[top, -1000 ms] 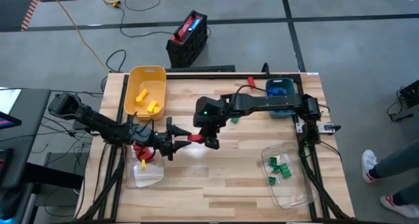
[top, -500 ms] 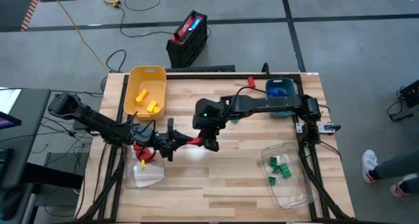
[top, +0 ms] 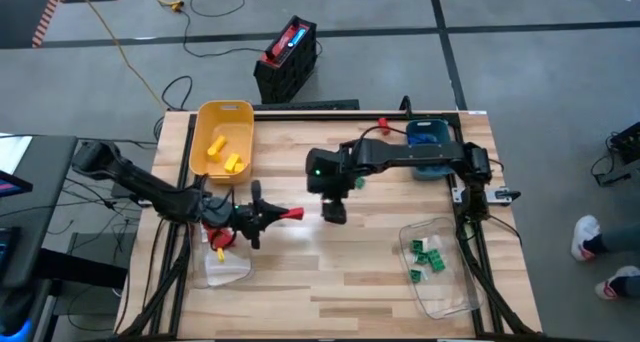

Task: Sort blocks
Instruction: Put the red wooden block into the left transparent bin

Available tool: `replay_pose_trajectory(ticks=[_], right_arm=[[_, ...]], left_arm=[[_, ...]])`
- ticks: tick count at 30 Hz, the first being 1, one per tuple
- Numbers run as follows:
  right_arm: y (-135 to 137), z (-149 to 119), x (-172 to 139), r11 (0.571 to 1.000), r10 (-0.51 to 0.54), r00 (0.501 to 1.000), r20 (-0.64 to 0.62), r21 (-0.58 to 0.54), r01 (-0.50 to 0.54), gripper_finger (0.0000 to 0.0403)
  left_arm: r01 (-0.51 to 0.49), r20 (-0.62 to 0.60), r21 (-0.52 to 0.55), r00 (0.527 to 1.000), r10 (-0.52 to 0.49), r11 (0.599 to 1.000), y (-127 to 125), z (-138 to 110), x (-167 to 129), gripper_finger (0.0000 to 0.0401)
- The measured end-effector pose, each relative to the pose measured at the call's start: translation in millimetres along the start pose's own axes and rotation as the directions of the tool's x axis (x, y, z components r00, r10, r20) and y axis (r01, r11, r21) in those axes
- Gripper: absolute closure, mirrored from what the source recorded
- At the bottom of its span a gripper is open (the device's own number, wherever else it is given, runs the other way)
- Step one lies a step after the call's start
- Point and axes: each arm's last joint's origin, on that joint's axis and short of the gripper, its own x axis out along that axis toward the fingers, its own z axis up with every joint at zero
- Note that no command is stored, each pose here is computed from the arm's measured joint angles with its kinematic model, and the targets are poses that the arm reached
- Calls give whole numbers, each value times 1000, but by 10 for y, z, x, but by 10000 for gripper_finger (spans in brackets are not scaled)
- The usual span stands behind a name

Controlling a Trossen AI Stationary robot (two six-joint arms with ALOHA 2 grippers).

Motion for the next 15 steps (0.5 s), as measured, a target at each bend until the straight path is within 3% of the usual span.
replay_pose_trajectory(ticks=[4, 7, 10, 13, 15], right_arm=[[32, -146, 127, 991, -134, 987, -91, -35, 131, 134], [30, -246, 272, 987, -161, 978, -135, -51, 156, 134], [-9, -331, 371, 986, -166, 971, -172, -60, 158, 134], [-64, -423, 405, 985, -172, 955, -242, -50, 165, 134], [-98, -446, 409, 982, -190, 948, -254, -53, 182, 134]], left_arm=[[67, -82, -167, 993, -81, 984, 155, 221, -223, 388], [114, -96, -371, 982, -160, 922, 328, 480, -420, 389], [139, -146, -488, 960, -237, 862, 398, 673, -592, 389], [139, -283, -563, 894, -348, 815, 343, 697, -700, 389], [73, -416, -636, 806, -420, 769, 280, 624, -765, 389]])
